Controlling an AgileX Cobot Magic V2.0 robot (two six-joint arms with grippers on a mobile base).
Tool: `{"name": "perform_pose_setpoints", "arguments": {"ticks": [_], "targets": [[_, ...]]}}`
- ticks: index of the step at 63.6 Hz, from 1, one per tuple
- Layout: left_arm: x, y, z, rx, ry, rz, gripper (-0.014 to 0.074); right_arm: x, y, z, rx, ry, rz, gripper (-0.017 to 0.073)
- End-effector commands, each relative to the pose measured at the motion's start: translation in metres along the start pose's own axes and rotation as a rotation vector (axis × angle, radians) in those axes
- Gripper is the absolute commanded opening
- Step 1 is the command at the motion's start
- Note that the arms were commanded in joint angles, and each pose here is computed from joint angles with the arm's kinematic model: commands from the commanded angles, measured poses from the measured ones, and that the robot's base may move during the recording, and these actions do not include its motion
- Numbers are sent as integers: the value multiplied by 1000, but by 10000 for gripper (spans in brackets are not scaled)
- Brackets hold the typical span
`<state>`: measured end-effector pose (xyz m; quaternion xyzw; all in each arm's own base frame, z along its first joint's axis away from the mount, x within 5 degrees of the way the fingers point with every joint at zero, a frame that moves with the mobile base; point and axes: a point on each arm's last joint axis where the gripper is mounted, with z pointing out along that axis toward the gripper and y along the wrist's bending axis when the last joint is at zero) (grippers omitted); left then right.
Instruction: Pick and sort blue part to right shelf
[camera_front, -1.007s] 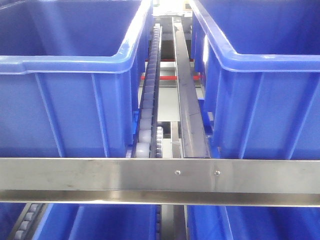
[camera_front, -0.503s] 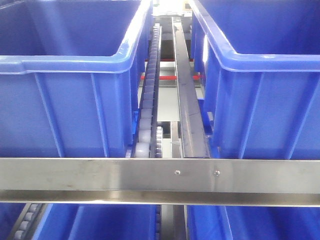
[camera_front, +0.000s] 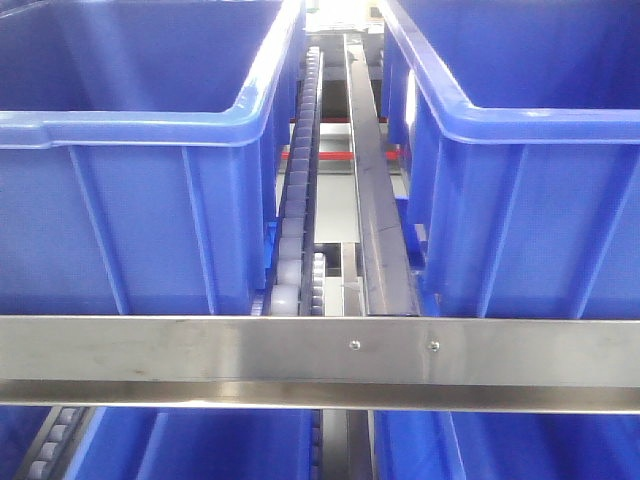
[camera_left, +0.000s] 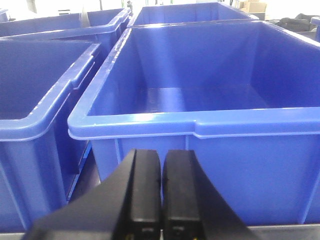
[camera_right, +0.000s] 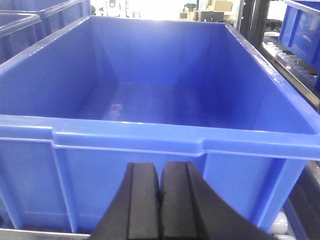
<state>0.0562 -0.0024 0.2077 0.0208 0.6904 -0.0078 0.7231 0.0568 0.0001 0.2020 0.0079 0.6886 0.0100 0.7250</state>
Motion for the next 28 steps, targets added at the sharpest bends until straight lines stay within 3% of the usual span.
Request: {"name": "perform_pose_setpoints", "arguments": {"ticks": [1,28], "targets": [[0,0,-1,-3,-77,-15,123,-17,0,-3,2,-137,-16,55],[0,0,-1,-3,-77,-15,123,-17,0,-3,2,-137,-16,55]]}}
